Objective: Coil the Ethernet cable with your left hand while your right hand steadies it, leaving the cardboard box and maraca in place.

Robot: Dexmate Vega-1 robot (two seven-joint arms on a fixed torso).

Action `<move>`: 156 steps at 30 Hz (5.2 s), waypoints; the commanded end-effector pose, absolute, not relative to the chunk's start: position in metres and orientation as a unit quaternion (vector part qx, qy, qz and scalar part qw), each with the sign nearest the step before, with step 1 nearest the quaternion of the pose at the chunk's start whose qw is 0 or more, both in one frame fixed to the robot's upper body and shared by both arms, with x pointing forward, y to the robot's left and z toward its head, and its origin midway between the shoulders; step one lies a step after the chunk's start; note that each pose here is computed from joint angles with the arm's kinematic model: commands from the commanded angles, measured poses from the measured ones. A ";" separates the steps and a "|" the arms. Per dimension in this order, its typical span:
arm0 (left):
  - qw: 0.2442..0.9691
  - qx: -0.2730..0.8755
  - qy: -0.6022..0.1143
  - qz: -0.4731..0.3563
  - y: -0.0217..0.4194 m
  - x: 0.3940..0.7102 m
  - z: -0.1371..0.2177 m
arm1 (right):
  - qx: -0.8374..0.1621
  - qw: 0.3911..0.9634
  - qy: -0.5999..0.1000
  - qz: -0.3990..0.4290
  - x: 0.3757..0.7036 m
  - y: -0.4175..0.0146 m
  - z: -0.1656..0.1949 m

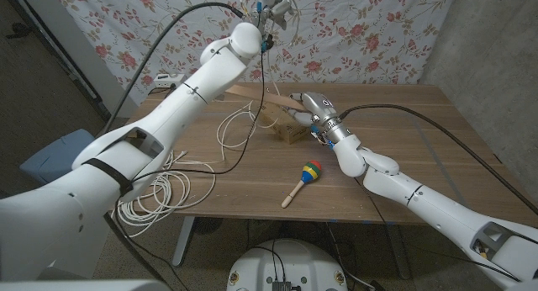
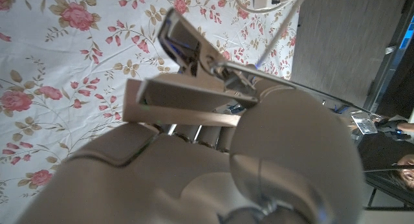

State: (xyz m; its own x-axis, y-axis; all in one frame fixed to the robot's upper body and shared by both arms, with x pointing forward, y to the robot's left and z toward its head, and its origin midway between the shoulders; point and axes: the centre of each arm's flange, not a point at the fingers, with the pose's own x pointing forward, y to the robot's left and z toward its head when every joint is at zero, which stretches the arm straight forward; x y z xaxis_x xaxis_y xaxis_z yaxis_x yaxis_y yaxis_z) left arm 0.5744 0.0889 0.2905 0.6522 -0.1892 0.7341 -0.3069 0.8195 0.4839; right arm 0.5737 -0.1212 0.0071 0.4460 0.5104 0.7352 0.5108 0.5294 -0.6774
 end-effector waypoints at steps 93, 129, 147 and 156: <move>0.767 0.250 -0.577 0.129 0.147 0.472 0.168 | -0.356 0.800 -0.323 -0.358 0.659 -0.199 0.063; 0.879 0.212 -0.402 0.148 0.203 0.581 0.181 | -0.192 0.796 -0.552 -0.159 0.595 -0.203 0.055; 0.888 0.206 -0.397 0.102 0.196 0.603 0.219 | -0.355 0.709 -0.595 -0.130 0.583 -0.160 0.025; 0.895 0.195 -0.394 0.075 0.194 0.605 0.238 | -0.398 0.699 -0.579 -0.130 0.600 -0.154 0.021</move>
State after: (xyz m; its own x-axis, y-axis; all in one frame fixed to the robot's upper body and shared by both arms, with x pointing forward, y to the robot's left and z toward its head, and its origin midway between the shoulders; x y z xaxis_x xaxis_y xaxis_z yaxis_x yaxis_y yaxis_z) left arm 0.6004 0.1953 0.2139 0.6629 0.0210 0.7484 -0.3513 0.8914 0.2862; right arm 0.5861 -0.1625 0.0303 0.2758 0.2044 0.9392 0.5927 0.7331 -0.3336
